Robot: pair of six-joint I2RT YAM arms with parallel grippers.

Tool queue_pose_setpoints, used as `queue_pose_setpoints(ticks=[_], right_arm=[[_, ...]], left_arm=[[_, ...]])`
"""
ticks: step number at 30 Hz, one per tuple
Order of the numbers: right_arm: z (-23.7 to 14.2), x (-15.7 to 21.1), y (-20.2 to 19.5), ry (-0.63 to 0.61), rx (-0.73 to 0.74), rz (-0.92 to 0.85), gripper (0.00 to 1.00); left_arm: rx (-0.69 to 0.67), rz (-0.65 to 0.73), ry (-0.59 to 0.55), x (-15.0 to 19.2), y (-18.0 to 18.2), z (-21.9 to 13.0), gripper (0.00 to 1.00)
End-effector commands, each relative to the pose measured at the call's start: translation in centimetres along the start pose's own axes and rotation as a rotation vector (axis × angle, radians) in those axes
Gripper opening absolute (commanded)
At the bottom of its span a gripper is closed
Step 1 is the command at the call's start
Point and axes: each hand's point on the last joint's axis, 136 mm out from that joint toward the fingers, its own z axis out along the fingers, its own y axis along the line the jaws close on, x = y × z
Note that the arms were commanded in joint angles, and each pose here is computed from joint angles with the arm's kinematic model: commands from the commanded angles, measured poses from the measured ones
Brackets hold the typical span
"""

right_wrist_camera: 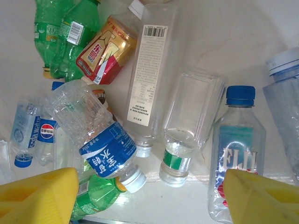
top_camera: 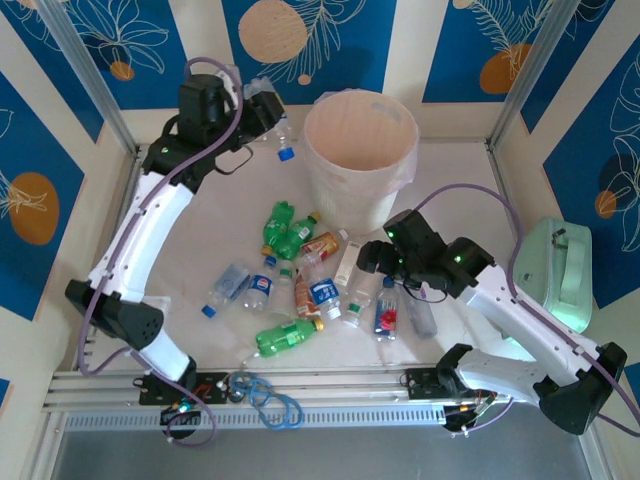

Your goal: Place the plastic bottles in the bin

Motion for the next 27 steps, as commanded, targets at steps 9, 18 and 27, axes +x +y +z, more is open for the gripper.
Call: queue_pose_setpoints(ticks=[9, 18, 27], right_arm=[[0.4, 1.4, -0.1, 0.038, -0.016, 0.018, 0.81], [0.8, 1.6, -0.3, 0.045, -0.005, 0.021, 0.81], [0.8, 1.6, -0.3, 0.047, 0.002, 0.01, 0.8]], left_arm=[[0.102, -0.092, -0.013, 0.6, -3.8, 5.8, 0.52], [0.12, -0.138, 0.016, 1.9, -4.5, 8.9, 0.57], [0.086, -0.145, 0.049, 3.5, -3.6, 10.3, 0.7]])
